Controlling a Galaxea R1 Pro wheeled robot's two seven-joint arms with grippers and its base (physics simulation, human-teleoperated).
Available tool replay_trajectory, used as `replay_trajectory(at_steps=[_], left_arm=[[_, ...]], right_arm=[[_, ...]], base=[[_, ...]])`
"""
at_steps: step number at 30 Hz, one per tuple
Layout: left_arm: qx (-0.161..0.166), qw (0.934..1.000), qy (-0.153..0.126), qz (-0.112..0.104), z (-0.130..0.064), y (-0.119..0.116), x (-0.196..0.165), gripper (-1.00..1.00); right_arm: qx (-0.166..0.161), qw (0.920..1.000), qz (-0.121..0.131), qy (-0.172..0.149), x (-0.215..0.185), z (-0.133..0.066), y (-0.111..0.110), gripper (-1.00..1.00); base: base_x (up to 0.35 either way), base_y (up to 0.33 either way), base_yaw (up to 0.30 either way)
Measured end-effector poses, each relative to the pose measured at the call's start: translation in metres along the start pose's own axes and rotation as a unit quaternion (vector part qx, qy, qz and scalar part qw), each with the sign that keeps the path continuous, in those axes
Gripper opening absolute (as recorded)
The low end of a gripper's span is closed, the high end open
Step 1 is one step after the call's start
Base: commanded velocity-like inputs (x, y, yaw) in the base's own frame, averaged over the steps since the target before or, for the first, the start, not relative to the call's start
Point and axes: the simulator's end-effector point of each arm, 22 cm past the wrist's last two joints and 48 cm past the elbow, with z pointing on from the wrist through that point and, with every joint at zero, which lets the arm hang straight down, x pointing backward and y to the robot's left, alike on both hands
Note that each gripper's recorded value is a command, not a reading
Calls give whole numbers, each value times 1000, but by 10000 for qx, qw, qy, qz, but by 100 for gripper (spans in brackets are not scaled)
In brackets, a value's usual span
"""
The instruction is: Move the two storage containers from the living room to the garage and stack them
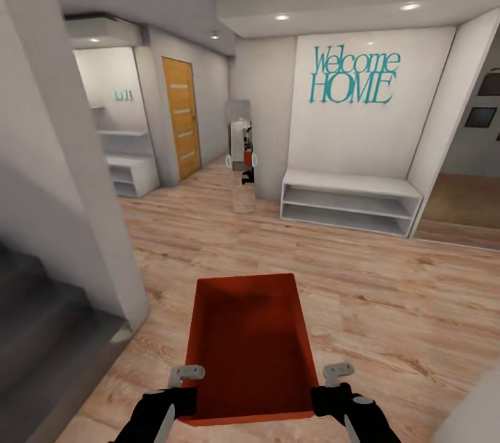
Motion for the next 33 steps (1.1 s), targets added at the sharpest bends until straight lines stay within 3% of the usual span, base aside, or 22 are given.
replay_trajectory(at_steps=[33], left_arm=[[-2, 10000, 0, 3, 0, 0, 0, -100]], right_arm=[[-3, 10000, 5, -1, 0, 0, 0, -100]], base=[[323, 0, 0]])
